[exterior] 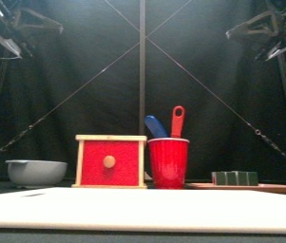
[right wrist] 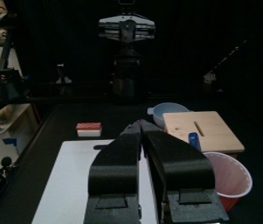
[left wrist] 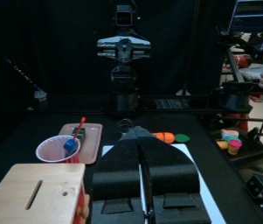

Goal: Place sushi on board then cut the sushi with the knife then place the pieces on the plate
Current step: Place the sushi on the board

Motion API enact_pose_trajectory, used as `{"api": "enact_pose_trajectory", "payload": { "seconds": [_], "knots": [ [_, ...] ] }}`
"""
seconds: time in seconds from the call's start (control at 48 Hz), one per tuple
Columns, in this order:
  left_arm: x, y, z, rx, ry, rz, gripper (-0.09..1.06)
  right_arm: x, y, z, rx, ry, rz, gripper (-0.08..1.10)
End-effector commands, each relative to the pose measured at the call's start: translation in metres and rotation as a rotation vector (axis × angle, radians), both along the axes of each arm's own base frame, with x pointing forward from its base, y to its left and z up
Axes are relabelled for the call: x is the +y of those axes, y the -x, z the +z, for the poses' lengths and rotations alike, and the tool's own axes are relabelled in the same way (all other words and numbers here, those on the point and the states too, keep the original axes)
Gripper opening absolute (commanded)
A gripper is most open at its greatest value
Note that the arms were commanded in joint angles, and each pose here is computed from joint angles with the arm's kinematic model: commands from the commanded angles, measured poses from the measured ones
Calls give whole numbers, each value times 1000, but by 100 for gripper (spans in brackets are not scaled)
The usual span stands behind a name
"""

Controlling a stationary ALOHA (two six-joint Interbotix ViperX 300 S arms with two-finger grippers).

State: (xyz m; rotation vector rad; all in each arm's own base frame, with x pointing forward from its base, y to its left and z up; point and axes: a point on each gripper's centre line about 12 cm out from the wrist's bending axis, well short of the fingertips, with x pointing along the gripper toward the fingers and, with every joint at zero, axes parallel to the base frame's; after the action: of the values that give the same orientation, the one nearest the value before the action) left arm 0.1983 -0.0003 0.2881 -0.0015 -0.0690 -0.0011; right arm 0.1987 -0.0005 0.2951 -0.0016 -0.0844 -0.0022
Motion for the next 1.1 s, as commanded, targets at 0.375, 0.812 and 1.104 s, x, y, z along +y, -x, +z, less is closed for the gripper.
{"api": "enact_pose_trajectory", "payload": {
  "seconds": [0.375,0.812,1.104],
  "knots": [
    [2,-23,-14,84,-10,7,-1,-51,-7,-3,281,-140,-245,12],
    [4,-33,-21,77,-20,14,-1,-102,-8,-35,632,-12,-435,62],
    [8,-32,-22,79,-18,35,-1,-109,-16,-69,812,-56,-431,106]
  ]
}}
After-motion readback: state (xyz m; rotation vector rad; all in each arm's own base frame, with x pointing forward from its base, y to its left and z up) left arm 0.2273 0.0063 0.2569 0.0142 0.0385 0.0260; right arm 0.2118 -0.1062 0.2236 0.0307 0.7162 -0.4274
